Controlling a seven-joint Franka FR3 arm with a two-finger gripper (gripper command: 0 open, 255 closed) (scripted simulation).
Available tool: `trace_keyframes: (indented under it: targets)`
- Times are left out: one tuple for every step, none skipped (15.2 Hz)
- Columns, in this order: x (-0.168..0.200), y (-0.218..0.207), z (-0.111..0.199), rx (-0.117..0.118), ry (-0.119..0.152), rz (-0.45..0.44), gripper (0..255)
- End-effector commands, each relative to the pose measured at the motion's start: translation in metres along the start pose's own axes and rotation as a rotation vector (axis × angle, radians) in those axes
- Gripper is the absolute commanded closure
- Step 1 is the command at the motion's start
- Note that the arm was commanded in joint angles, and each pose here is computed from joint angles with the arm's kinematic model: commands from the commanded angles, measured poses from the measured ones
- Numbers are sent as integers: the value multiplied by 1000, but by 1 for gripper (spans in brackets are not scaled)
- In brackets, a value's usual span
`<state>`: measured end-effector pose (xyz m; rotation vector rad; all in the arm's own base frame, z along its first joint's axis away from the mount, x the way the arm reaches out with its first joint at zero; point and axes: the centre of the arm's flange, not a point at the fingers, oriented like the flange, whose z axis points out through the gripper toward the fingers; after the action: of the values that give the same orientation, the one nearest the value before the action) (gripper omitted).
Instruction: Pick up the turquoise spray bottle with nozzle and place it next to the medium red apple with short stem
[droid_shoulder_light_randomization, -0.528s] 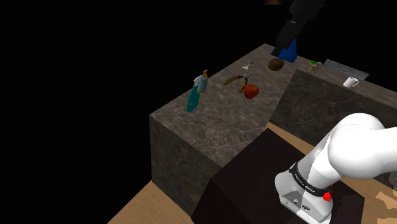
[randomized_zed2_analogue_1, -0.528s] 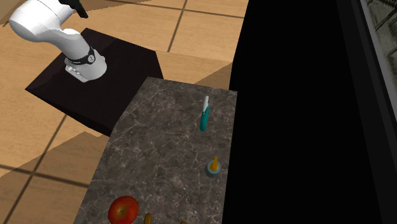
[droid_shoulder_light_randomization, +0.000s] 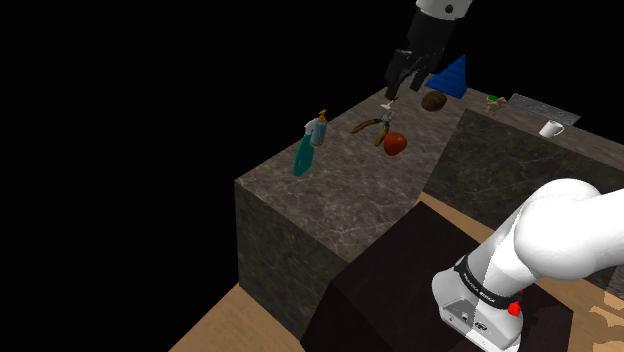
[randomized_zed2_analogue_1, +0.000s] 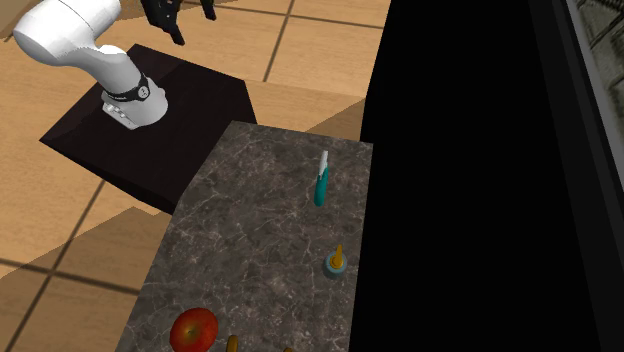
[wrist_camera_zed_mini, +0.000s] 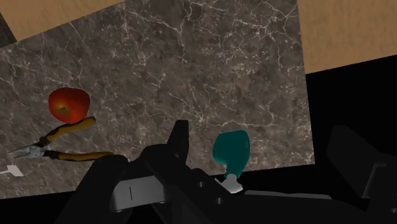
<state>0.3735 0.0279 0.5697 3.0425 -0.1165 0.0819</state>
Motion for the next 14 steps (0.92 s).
trace_keyframes:
  targets:
    - [15,-9,20,-4,-4,72,0]
    - [25,-14,28,-6,-6,105,0]
    - [34,-20,36,-9,-9,139,0]
    - [43,-25,45,-11,-12,172,0]
    - [53,-30,53,-13,-14,205,0]
    - [62,-34,62,-15,-17,238,0]
    - [72,-38,70,-17,-19,271,0]
    - [82,-42,79,-19,-22,304,0]
    - [92,-46,87,-22,-25,338,0]
    - [102,-49,96,-24,-27,371,0]
    - [112,-51,105,-26,-30,404,0]
    - [123,-54,113,-28,-32,437,0]
    - [133,-56,122,-30,-35,470,0]
    - [143,-58,131,-33,-37,503,0]
